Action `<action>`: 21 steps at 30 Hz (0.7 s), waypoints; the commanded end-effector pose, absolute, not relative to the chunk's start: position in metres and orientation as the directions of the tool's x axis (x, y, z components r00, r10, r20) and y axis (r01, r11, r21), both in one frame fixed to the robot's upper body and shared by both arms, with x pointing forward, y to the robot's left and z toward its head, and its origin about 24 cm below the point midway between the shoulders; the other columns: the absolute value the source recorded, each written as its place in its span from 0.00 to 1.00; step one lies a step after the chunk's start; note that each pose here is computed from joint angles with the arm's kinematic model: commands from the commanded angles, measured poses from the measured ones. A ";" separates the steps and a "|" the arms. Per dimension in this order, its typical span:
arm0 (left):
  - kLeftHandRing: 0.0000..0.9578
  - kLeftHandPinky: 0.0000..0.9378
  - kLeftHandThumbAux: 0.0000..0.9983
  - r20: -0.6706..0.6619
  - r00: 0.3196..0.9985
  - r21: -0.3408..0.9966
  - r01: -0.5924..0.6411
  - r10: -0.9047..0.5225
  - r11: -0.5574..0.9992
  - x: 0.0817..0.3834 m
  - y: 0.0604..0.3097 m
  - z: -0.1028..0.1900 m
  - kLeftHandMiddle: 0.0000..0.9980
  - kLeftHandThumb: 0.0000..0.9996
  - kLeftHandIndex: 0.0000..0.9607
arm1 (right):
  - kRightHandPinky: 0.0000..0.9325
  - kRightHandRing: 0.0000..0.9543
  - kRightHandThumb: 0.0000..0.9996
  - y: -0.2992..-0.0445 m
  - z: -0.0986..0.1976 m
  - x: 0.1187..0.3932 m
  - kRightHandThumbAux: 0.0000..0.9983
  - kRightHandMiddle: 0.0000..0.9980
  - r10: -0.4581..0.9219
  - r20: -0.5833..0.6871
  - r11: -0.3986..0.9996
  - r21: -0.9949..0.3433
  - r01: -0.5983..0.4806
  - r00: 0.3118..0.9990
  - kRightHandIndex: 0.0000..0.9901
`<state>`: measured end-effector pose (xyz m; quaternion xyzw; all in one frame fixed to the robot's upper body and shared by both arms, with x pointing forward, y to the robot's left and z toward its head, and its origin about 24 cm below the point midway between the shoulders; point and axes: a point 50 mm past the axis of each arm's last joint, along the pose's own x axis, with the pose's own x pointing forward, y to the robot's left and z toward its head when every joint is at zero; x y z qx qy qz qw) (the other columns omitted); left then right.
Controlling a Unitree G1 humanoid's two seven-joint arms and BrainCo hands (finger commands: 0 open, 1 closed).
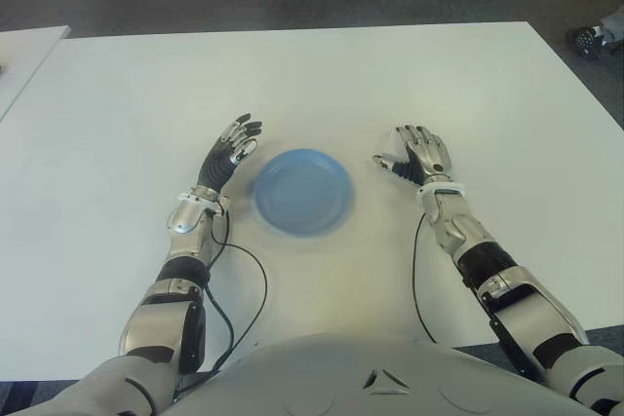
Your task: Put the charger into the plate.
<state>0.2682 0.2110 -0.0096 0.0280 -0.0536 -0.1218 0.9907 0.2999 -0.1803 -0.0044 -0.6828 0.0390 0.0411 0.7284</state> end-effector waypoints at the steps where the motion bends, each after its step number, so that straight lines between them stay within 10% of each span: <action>1: 0.17 0.15 0.46 0.079 0.967 0.058 0.238 -0.242 0.969 0.263 0.215 -0.013 0.18 0.00 0.07 | 0.00 0.00 0.36 -0.182 -0.025 0.287 0.12 0.00 -0.004 -0.217 0.073 -0.973 -0.217 0.976 0.00; 21: 0.19 0.16 0.46 0.093 0.965 0.034 0.243 -0.245 0.970 0.262 0.215 -0.011 0.20 0.00 0.10 | 0.00 0.00 0.36 -0.182 -0.027 0.286 0.11 0.00 0.006 -0.227 0.079 -0.971 -0.227 0.974 0.00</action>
